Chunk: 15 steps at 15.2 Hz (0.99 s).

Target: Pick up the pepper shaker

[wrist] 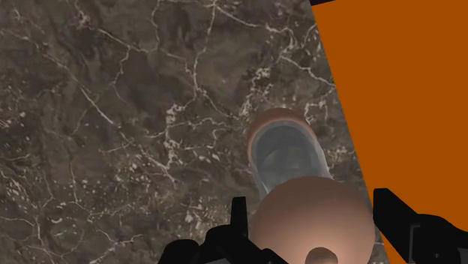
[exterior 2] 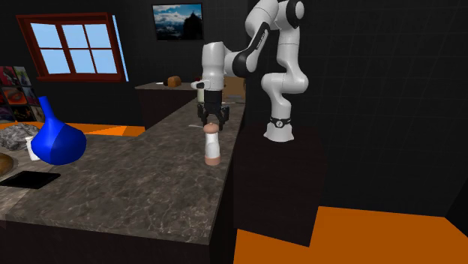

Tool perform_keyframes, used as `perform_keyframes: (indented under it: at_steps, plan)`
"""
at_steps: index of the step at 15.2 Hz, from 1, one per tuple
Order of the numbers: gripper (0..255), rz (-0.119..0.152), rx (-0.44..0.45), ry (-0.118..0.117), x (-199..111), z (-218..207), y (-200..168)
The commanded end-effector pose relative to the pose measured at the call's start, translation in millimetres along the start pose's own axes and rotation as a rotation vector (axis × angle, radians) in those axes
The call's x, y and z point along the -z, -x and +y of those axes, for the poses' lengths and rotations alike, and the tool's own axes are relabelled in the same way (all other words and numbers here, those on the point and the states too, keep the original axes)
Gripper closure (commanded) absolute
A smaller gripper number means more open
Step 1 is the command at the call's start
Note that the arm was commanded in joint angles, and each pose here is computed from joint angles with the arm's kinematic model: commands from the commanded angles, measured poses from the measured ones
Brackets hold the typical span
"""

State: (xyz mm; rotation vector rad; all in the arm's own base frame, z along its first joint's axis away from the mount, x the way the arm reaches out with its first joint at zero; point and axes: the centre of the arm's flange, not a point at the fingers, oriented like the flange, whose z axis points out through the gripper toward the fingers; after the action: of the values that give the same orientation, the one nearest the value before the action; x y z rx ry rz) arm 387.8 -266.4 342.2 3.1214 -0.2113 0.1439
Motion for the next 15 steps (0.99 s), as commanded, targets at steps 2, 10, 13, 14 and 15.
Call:
perform_keyframes:
  at_steps: [2, 10, 13, 14, 15]
  plan:
    - [255, -0.004, 0.000, -0.001, 9, 0, -1]
    - [255, -0.004, 0.000, -0.001, 51, 0, -4]
    - [255, -0.004, 0.000, -0.001, 67, 0, -6]
    - [255, -0.004, 0.000, -0.001, 72, 0, -6]
    - [255, -0.004, 0.000, -0.001, 78, 0, -7]
